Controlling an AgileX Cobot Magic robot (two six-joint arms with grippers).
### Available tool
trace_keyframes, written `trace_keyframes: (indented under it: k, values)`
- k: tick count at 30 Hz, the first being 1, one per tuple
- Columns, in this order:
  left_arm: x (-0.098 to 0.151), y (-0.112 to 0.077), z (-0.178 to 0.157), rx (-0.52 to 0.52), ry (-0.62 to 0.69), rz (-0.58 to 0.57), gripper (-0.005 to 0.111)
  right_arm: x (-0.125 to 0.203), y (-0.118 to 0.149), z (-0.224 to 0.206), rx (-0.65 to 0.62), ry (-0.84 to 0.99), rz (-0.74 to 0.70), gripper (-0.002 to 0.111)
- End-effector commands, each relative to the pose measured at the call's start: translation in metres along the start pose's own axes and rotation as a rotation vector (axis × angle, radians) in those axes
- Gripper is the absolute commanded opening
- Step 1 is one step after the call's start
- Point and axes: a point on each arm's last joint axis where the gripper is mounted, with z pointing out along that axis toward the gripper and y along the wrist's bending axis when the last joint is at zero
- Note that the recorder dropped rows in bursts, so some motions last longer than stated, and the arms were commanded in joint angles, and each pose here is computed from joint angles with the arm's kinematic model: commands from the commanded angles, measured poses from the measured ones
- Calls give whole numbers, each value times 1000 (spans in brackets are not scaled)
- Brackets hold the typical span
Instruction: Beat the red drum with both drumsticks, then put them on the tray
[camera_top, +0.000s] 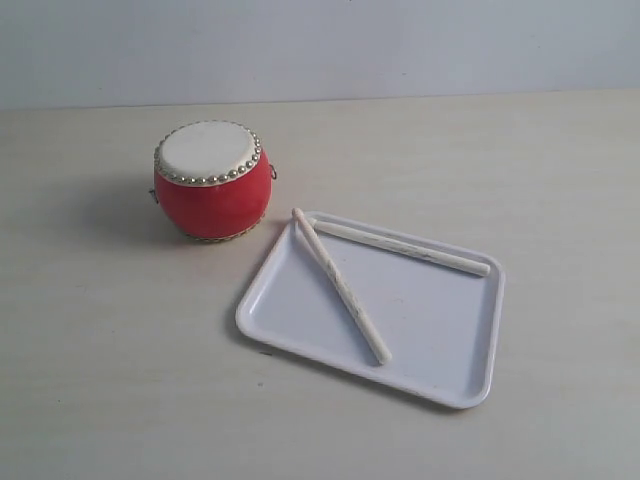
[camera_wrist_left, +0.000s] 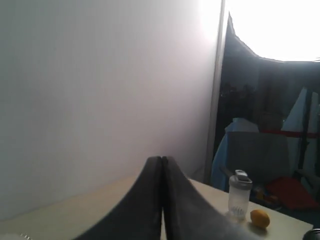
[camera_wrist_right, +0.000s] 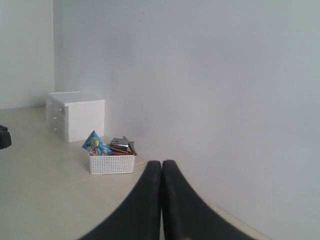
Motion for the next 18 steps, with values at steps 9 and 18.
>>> trace_keyframes:
  k: [9,18]
  values:
    - [58,18,19,-143,181,-120,0,88,6,-26,69,-81,64,0]
    - [95,29,23,-154,281,-216,0,141,-3,-10,100,21,132,0]
